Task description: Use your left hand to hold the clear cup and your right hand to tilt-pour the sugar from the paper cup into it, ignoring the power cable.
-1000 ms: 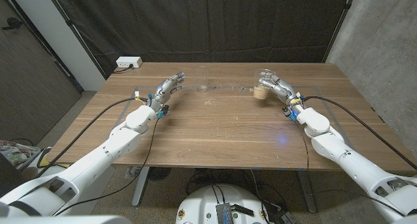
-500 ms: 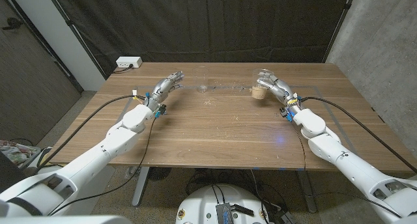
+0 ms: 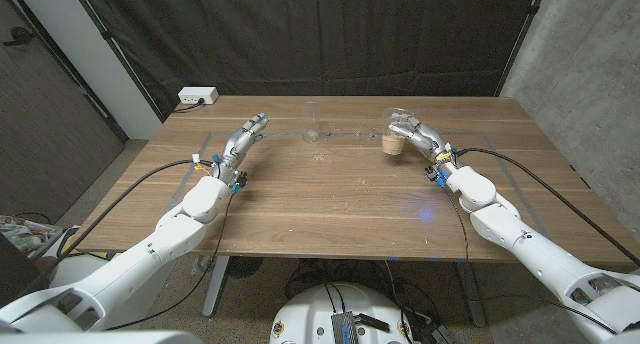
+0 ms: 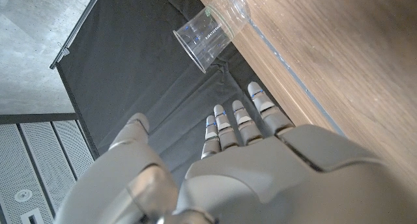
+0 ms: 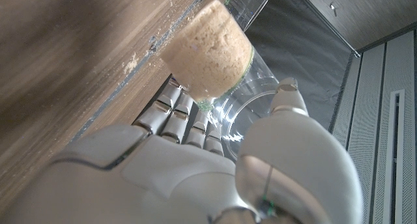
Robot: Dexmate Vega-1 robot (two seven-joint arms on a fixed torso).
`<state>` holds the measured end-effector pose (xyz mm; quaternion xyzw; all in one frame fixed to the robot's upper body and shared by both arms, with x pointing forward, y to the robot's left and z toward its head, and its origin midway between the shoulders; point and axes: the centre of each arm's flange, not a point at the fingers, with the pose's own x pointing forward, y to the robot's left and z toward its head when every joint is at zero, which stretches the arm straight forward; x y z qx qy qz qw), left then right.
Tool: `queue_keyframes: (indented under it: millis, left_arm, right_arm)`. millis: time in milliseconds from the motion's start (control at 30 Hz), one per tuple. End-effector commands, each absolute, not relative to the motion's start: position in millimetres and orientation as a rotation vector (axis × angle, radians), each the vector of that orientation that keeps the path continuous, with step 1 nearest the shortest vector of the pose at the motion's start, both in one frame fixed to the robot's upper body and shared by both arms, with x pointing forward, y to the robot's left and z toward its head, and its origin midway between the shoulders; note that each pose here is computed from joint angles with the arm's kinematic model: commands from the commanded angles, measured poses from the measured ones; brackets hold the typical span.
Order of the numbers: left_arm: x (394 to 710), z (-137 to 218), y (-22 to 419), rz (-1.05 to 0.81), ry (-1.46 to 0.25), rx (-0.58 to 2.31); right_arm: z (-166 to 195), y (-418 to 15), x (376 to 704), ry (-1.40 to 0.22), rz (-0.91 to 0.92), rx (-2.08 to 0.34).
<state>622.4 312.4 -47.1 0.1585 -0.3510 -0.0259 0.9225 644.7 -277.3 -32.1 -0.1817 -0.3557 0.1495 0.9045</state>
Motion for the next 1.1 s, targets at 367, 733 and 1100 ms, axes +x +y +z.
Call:
queue_keyframes:
  millis: [367,733,1100]
  left_arm:
    - [600,-46,298,0.228,-0.675,0.537]
    - [602,-35,292,0.288,-0.592,0.629]
    - [619,-17,285,0.31,-0.539,0.761]
  right_arm:
    - [-26,-299,645,-0.747,0.35,-0.39]
    - [-32,-308,643,-0.747,0.352,-0.38]
    - [-35,-309,643,-0.751,0.347,-0.372]
